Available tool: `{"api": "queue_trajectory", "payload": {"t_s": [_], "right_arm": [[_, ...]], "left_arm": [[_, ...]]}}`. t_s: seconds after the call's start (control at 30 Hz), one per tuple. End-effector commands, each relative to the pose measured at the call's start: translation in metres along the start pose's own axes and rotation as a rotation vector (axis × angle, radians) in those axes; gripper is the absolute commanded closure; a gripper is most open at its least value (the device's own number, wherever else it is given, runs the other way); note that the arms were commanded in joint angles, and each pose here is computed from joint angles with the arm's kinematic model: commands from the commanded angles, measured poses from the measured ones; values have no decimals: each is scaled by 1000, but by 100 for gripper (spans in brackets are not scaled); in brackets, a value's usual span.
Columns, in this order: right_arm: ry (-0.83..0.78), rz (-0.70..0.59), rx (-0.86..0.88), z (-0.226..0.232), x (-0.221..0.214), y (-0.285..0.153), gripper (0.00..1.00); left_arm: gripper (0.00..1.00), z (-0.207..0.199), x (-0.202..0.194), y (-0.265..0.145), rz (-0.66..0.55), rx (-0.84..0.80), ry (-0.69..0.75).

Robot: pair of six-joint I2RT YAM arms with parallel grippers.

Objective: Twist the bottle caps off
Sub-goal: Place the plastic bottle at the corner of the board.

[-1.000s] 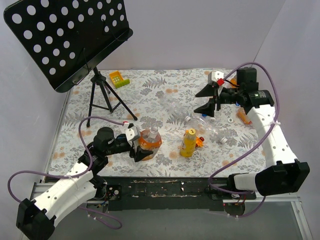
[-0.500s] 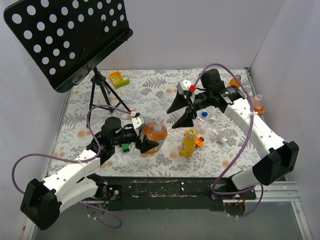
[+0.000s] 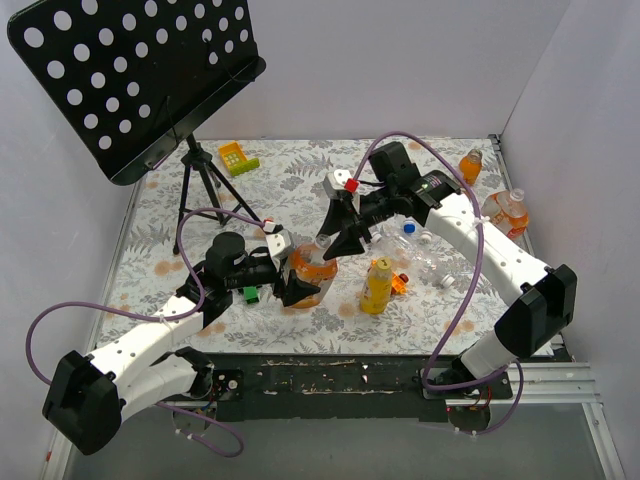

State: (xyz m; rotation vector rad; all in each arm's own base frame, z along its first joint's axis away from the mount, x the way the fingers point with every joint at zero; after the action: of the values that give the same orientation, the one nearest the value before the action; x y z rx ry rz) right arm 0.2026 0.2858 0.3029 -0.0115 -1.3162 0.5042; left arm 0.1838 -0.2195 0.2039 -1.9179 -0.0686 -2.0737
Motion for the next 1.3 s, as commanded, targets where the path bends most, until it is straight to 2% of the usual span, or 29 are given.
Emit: {"api": "queue_trajectory", "payload": {"t_s": [0.0, 0.13, 0.23, 0.33, 0.37, 0.4, 0.47, 0.53, 0.67, 0.77, 1.07, 1.27], "right_arm": [[9, -12, 23, 6, 13, 4, 47], [13, -18, 31, 9, 16, 4, 51], [21, -22, 39, 10, 15, 4, 61], [28, -28, 56, 12, 14, 5, 77], [31, -28, 60, 12, 13, 5, 85], [28, -32, 69, 14, 14, 6, 98], [23, -33, 76, 15, 14, 5, 99], [25, -37, 86, 16, 15, 6, 99], [18, -44, 83, 16, 22, 4, 99], [15, -44, 77, 14, 25, 4, 99], [9, -38, 45, 8, 30, 2, 99], [10, -34, 33, 7, 29, -1, 99]], "left_arm": [[99, 8, 45, -2, -144, 31, 117], [99, 9, 43, -1, -138, 32, 112], [99, 10, 44, -1, -140, 35, 110], [99, 10, 44, -1, -141, 36, 105], [99, 11, 44, 0, -140, 38, 103], [98, 10, 44, 0, -138, 37, 98], [94, 11, 44, 0, -140, 42, 95], [85, 11, 45, -1, -142, 49, 90], [44, 11, 46, -2, -150, 61, 86], [29, 11, 47, -4, -152, 71, 84], [7, 9, 46, -8, -138, 72, 88], [2, 9, 46, -13, -120, 92, 110]]}}
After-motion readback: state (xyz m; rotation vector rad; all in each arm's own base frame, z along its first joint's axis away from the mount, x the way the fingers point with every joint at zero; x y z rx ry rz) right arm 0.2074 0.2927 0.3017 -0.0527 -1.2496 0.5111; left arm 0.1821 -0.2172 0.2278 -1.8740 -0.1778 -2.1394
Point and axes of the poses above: each gripper's point midway between its finger pads, its own y axis out along the fingers, its own z axis along the line the jaws close on, x = y × z, the point moved 5 cm from there along -y, back along the fingers, and after that the axes turned 12 degrees about y, right-handed, at the moved point
